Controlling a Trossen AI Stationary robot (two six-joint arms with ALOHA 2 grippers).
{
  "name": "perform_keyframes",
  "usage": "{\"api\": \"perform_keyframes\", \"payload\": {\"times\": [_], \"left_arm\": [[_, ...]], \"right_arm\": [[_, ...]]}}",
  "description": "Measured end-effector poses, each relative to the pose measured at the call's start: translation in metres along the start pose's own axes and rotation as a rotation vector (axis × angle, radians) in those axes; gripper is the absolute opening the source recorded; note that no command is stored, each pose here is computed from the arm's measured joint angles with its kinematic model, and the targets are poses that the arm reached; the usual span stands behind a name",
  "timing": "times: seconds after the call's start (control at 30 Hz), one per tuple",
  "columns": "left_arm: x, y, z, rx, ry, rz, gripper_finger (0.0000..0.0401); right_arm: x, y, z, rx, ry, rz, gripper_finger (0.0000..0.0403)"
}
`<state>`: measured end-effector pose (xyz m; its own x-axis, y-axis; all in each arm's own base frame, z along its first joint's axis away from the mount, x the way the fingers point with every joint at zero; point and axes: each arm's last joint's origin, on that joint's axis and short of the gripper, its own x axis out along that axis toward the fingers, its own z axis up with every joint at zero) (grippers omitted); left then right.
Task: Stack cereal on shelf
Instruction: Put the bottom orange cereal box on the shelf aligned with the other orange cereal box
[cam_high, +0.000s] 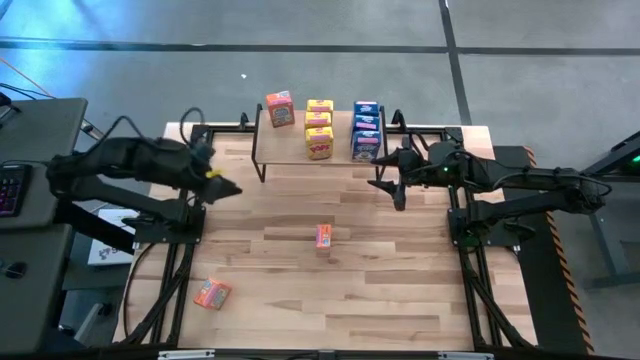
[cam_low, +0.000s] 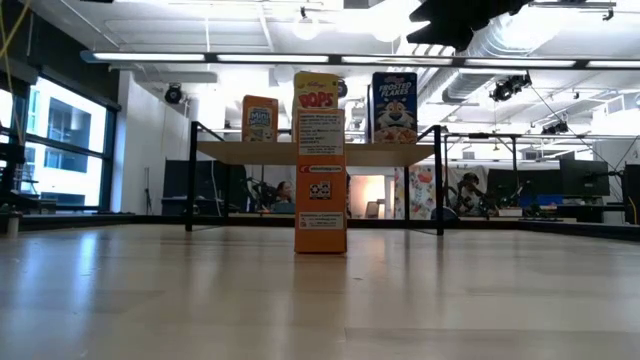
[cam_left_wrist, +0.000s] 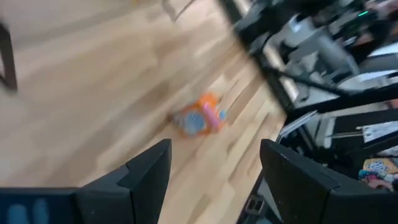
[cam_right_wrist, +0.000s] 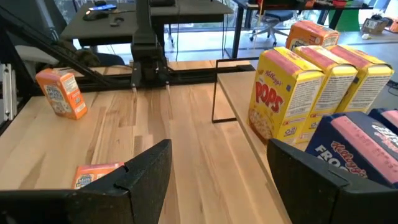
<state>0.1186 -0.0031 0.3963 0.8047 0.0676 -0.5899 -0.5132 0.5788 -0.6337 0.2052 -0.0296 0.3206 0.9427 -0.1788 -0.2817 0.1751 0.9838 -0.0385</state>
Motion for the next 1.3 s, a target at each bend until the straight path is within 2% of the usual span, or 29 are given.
{"api": "perform_keyframes", "payload": {"times": [0.2,0.37,0.63,1.3], "left_arm": [[0.018,-0.002,-0.024,-0.072,0.205,0.179,0.0237],[0.034,-0.011,-0.047,-0.089,0.305,0.327,0.0237],[0.053,-0.03,-0.085,-0.071,0.41,0.412,0.0237],[0.072,-0.05,-0.181,-0.057,0.577,0.666,0.0237]], "right_arm": [[0.0,0.0,-0.001,0.0,0.007,0.0,0.0257],[0.0,0.0,-0.001,-0.001,0.007,0.0,0.0257],[0.0,0.0,-0.001,-0.001,0.007,0.0,0.0257],[0.015,0.001,-0.004,-0.001,0.025,0.0,0.0257]]}}
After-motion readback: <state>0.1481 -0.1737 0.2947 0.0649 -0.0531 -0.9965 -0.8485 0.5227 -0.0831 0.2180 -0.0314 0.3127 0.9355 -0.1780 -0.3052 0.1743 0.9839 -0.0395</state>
